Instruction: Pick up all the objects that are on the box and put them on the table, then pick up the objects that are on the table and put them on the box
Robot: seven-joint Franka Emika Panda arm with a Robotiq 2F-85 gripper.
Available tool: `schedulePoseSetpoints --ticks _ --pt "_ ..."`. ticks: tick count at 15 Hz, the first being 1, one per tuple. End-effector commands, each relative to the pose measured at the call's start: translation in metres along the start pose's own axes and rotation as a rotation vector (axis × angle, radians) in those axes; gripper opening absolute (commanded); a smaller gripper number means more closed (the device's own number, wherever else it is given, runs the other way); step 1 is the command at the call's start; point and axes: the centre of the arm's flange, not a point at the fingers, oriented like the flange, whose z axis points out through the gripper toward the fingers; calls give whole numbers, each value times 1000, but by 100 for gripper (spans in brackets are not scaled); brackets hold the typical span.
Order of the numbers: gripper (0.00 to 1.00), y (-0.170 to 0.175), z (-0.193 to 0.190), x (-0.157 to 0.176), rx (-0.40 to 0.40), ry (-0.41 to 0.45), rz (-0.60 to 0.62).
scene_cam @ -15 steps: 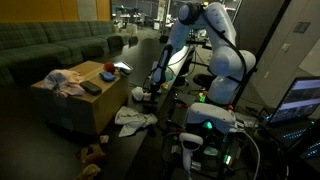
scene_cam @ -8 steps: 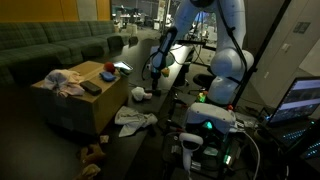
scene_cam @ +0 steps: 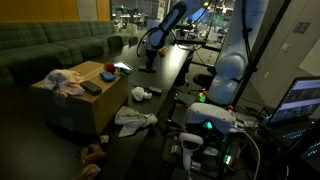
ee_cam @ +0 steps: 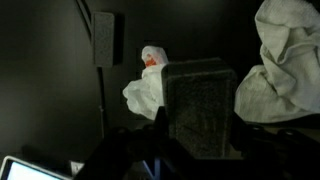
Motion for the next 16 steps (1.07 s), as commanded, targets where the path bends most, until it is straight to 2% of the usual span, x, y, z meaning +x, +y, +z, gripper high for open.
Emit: schedulePoseSetpoints --ticks 1,4,8,13,16 --pt "33 -11 -58 35 -79 73 28" --pt "33 -28 -86 72 -126 143 22" --pt "33 -61 -106 119 -152 200 -26" --pt "33 -105 -114 171 -147 258 -99" --pt "33 -131 -106 199 -135 280 -139"
